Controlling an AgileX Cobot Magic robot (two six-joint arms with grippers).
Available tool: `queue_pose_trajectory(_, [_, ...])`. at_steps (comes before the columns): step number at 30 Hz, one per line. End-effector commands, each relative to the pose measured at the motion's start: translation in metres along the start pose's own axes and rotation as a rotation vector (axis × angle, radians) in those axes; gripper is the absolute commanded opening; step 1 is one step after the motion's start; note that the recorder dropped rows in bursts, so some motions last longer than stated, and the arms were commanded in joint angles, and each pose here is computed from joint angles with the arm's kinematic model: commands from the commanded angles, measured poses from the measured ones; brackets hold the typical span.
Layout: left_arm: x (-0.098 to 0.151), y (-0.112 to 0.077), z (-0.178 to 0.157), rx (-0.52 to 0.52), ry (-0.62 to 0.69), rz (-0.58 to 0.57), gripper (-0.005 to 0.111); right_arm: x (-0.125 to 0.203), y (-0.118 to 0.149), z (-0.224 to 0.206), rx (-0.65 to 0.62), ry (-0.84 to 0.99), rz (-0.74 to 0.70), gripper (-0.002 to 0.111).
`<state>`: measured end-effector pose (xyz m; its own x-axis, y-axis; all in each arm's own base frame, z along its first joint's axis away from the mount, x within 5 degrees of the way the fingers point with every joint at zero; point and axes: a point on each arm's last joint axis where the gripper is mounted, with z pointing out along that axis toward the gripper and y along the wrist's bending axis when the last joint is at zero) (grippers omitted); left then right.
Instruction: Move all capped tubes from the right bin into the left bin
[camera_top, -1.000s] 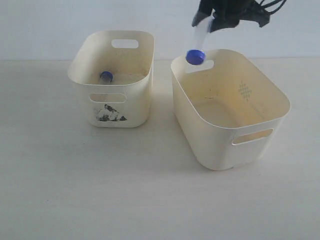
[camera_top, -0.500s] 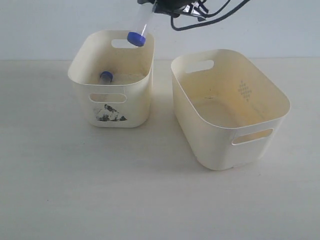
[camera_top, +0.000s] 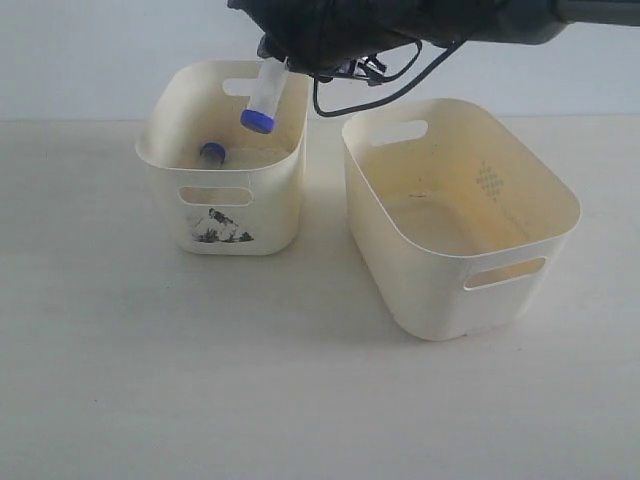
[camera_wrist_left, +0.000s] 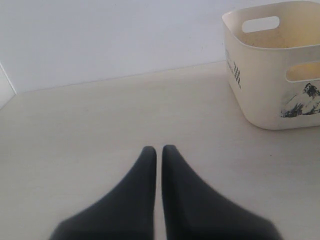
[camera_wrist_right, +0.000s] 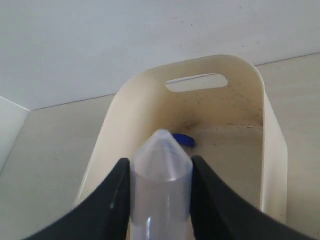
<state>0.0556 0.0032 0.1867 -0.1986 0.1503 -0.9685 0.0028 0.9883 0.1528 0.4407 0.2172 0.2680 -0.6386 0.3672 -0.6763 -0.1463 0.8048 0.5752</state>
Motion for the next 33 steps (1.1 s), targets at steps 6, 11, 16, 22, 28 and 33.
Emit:
queue_pose_trajectory(6, [-0.003,0.0,-0.001,-0.001,-0.021,-0.013,0.004,0.004,0.0,0.0,0.005,0.04,-0.079,0.077])
queue_pose_trajectory(11, [-0.003,0.0,-0.001,-0.001,-0.021,-0.013,0.004,0.002,0.008,-0.016,-0.002,0.108,-0.129,0.032])
queue_pose_trajectory(16, [-0.003,0.0,-0.001,-0.001,-0.021,-0.013,0.004,-0.014,0.027,-0.058,-0.007,0.141,-0.238,0.0])
queue_pose_trajectory(22, [-0.003,0.0,-0.001,-0.001,-0.021,-0.013,0.004,-0.02,0.032,-0.1,0.064,0.211,-0.335,0.0])
queue_pose_trajectory(28, [-0.003,0.0,-0.001,-0.001,-0.021,-0.013,0.004,-0.003,0.023,-0.152,0.069,0.169,-0.348,0.0])
queue_pose_trajectory(33, [-0.003,0.0,-0.001,-0.001,-0.021,-0.013,0.004,0.026,0.005,-0.189,0.084,0.184,-0.342,0.0])
